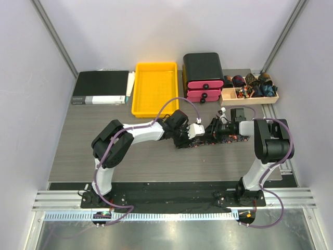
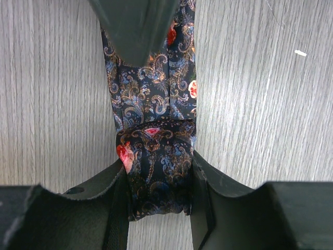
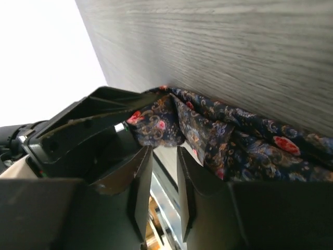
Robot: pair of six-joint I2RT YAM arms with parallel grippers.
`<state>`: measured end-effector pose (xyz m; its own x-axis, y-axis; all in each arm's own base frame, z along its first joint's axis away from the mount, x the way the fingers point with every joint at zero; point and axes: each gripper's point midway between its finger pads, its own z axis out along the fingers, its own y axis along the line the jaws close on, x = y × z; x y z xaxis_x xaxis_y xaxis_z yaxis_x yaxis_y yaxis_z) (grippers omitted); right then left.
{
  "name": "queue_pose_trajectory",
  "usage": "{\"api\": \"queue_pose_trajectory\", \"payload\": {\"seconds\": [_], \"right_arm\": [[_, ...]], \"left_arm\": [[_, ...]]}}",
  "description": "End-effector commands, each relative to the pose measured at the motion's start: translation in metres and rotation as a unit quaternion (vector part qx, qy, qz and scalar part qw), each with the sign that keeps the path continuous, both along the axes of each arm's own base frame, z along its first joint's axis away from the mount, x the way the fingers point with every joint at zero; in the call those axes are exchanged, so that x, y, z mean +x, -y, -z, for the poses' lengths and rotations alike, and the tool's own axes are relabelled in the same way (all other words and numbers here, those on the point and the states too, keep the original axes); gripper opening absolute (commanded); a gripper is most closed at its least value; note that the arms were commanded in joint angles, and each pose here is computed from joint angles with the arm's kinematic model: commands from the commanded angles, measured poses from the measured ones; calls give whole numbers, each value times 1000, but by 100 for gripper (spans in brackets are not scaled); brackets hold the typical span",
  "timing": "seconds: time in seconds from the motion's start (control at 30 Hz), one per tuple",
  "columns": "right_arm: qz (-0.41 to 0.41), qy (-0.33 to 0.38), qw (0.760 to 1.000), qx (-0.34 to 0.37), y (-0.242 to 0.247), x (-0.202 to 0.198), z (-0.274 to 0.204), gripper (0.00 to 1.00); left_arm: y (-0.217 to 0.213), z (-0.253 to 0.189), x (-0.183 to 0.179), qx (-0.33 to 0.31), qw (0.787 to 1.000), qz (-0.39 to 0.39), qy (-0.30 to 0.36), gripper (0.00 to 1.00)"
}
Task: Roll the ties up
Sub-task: Roll the tie at the center of the board.
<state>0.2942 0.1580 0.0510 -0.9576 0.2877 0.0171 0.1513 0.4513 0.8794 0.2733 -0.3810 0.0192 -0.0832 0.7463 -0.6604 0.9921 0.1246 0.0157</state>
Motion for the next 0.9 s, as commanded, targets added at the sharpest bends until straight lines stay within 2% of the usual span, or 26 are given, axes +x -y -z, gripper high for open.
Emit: {"api": "queue_pose_trajectory", "payload": {"seconds": [0.0, 0.1, 0.13, 0.33, 0.87], "right_arm": [[21, 88, 996, 27, -6, 13, -23, 33], [24, 107, 994, 25, -17, 11, -23, 34], [26, 136, 990, 29, -21, 16, -29, 34], [25, 156, 987, 31, -41, 14, -26, 34], [20, 135, 991, 10, -52, -3, 3, 38]], "left_arm": [[-65, 70, -48, 148, 983, -6, -104, 7], [-65, 70, -50, 148, 983, -5, -108, 7], [-66, 71, -50, 149, 983, -5, -110, 7], [-65, 72, -52, 151, 982, -7, -116, 7], [-65, 72, -53, 144, 982, -10, -126, 10]]}}
